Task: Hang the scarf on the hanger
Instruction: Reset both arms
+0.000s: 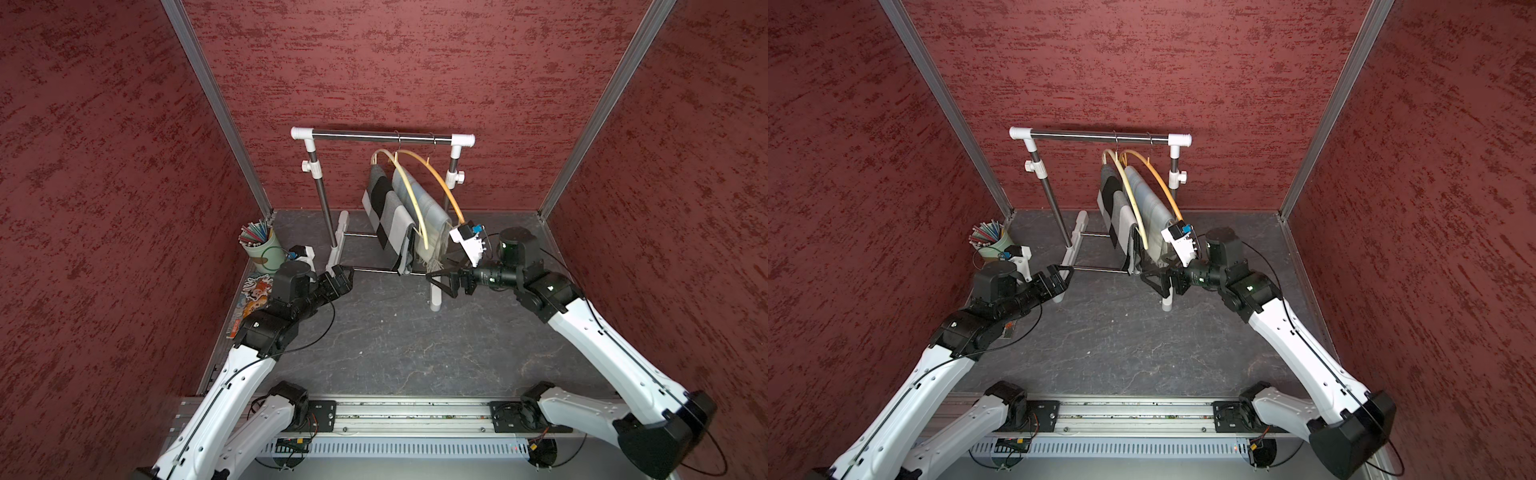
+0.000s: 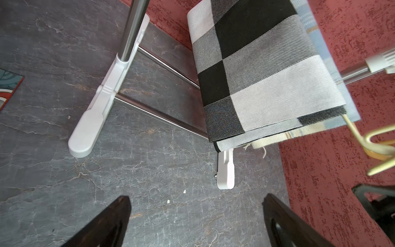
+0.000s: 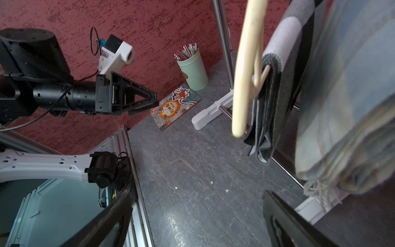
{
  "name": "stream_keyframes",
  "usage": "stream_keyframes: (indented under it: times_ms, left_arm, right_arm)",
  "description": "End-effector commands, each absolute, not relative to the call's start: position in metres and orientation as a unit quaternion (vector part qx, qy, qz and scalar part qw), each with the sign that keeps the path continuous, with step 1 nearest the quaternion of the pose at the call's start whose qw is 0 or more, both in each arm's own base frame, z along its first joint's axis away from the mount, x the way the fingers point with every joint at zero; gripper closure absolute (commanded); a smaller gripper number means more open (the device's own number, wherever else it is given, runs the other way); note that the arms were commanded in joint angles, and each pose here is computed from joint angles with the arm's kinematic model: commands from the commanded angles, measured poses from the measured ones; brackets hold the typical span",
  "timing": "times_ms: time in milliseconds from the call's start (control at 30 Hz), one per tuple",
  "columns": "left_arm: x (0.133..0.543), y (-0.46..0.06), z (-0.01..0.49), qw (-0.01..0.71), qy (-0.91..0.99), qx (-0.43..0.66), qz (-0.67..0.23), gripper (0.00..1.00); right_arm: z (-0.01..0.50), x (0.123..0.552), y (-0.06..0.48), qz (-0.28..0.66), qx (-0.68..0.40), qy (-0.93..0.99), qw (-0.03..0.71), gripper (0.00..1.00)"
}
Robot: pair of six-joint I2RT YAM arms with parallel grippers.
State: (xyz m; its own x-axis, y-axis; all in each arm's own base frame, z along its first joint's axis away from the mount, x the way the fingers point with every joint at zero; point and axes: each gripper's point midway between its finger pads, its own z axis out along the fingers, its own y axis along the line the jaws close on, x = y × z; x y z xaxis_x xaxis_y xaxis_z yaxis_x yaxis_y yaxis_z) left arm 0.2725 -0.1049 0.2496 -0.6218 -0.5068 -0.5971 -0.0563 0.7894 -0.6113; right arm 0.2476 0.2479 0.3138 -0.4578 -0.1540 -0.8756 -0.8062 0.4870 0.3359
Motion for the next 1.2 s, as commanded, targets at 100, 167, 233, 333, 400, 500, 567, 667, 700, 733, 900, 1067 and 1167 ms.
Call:
stream_keyframes:
  times_ms: [100,167,233,333,400,500,567,667,700,733,900,1067,1167]
  left_arm:
    - [0.278,-0.113,0.241,0.387,0.851,-0.162,-0.316,0.0]
    - [0.278,-0.115,0.242,0.384,0.851,-0.156,-0.324,0.01]
    - [0.278,-0.113,0.24,0.384,0.853,-0.156,-0.317,0.01]
    - [0.283,-0.097,0.225,0.385,0.862,-0.18,-0.278,0.01]
    - [0.289,-0.084,0.209,0.387,0.866,-0.198,-0.247,0.0]
    - [0.297,-0.067,0.188,0.409,0.866,-0.202,-0.203,0.0]
    - [0.301,-0.057,0.184,0.445,0.854,-0.199,-0.18,0.0]
    - [0.31,-0.041,0.196,0.523,0.825,-0.171,-0.13,0.0]
    - [0.313,-0.034,0.197,0.543,0.817,-0.162,-0.105,0.0]
    - [0.316,-0.024,0.196,0.559,0.811,-0.157,-0.068,0.0]
    - [0.339,0.014,0.172,0.568,0.806,-0.152,0.066,0.0]
    - [0.379,0.021,0.154,0.594,0.794,-0.127,0.027,0.0]
    - [0.398,0.035,0.131,0.576,0.808,-0.119,0.032,0.0]
  right_arm:
    - [0.295,0.235,0.236,0.376,-0.337,0.729,0.462,0.02]
    - [0.294,0.232,0.236,0.385,-0.335,0.726,0.462,0.02]
    - [0.294,0.229,0.236,0.39,-0.335,0.726,0.456,0.04]
    - [0.284,0.243,0.218,0.347,-0.273,0.769,0.463,0.05]
    - [0.264,0.259,0.191,0.292,-0.186,0.813,0.468,0.02]
    - [0.223,0.27,0.133,0.179,-0.05,0.865,0.466,0.02]
    - [0.206,0.269,0.104,0.122,-0.004,0.87,0.479,0.02]
    - [0.208,0.275,0.071,0.05,0.037,0.841,0.537,0.02]
    - [0.21,0.279,0.06,0.023,0.048,0.828,0.558,0.02]
    - [0.212,0.284,0.049,-0.002,0.065,0.813,0.579,0.02]
    - [0.19,0.327,0.018,-0.101,0.078,0.79,0.599,0.02]
    - [0.146,0.362,-0.034,-0.186,0.145,0.782,0.576,0.02]
    - [0.137,0.386,-0.036,-0.153,0.111,0.793,0.58,0.02]
